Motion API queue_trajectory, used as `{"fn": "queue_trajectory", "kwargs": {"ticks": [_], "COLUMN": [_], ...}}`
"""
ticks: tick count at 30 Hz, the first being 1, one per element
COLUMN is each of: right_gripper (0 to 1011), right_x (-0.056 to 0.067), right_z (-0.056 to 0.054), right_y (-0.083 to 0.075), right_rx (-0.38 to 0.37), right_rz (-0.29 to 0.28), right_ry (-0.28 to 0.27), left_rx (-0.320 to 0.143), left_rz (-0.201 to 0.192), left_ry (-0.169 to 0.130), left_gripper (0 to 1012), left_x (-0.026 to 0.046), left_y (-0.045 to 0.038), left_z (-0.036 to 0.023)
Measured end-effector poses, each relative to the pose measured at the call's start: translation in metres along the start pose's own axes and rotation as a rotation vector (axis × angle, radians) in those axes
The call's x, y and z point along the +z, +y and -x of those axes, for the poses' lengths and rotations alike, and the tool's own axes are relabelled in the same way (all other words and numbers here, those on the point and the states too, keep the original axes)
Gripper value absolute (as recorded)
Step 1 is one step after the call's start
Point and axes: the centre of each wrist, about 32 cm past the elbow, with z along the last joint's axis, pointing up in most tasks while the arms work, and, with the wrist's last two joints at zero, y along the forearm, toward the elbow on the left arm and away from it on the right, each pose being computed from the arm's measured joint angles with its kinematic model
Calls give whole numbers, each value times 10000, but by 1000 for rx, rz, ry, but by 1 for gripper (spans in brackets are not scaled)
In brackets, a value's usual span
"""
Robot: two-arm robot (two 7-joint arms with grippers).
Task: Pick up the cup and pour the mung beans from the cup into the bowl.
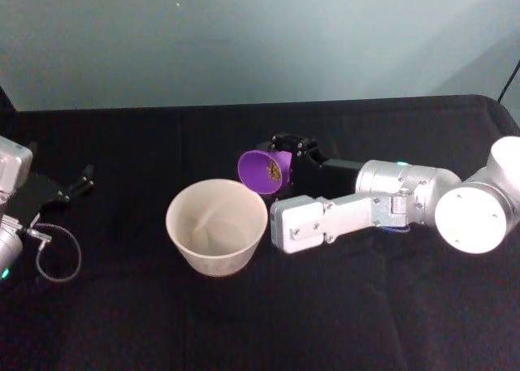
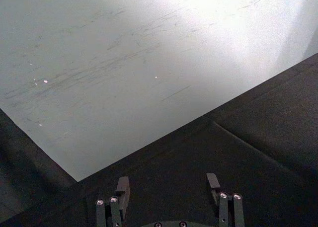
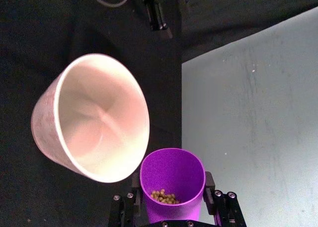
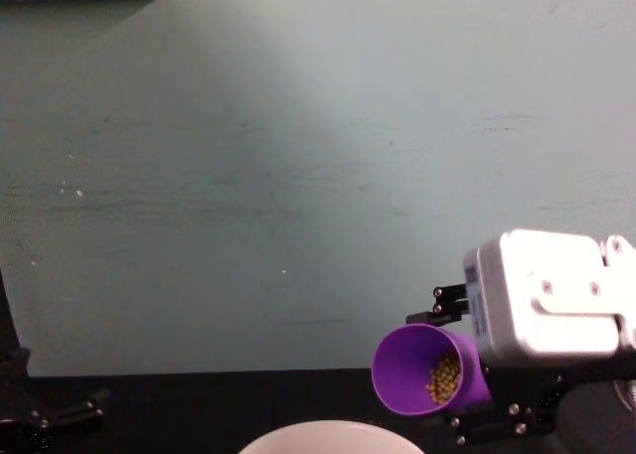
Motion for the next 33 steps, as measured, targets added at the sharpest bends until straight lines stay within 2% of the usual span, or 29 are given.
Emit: {"fn": "queue_trajectory", "kwargs": {"ticks": [3,7,11,33], "right_gripper": [723,723,723,723], "right_x": [10,43,65,150], "right_z": [13,33,44,99], "right_y": [9,16,19,30], "right_rx": [-2,-5,-7,-2], "right_rz": [11,28,36,56], "right_ry": [-38,-118,-162,-331], "left_rx": [0,0,0,0], "left_rz": [0,0,0,0], "left_ry": [0,0,0,0], "left_gripper": [1000,1000,1000,1000], "left_x": [0,0,0,0], "left_y": [0,0,0,0], "left_z": [0,0,0,0]}}
